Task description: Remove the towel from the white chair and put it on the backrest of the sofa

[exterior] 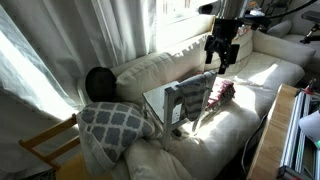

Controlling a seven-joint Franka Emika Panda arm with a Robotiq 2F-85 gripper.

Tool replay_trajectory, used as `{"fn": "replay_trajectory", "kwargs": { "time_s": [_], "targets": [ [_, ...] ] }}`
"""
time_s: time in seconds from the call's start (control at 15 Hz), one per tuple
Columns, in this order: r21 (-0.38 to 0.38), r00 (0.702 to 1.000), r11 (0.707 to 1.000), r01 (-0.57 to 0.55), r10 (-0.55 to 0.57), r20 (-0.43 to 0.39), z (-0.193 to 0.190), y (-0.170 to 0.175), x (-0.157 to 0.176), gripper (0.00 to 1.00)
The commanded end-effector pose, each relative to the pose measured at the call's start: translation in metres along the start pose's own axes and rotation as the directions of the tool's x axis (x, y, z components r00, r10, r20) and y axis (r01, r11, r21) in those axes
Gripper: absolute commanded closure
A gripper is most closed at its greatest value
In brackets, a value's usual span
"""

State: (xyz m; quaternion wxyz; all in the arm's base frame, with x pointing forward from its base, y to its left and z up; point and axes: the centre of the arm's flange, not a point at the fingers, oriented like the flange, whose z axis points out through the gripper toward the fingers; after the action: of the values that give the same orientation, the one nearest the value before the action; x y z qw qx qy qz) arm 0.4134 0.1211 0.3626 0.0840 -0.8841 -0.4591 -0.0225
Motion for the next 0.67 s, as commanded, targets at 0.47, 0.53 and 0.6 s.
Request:
{"fn": "replay_trajectory", "kwargs": {
  "time_s": [0.47,0.53,0.6],
  "targets": [
    [-0.018,1.000,1.000,0.000,0.000,-0.028,0.019,0.010,0.017,0.00],
    [-0.019,0.999,1.000,-0.001,0.000,-0.039,0.026,0.015,0.020,0.00],
    [-0.017,0.999,1.000,-0.009,0.008,-0.045,0.031,0.018,0.023,0.00]
  ]
}}
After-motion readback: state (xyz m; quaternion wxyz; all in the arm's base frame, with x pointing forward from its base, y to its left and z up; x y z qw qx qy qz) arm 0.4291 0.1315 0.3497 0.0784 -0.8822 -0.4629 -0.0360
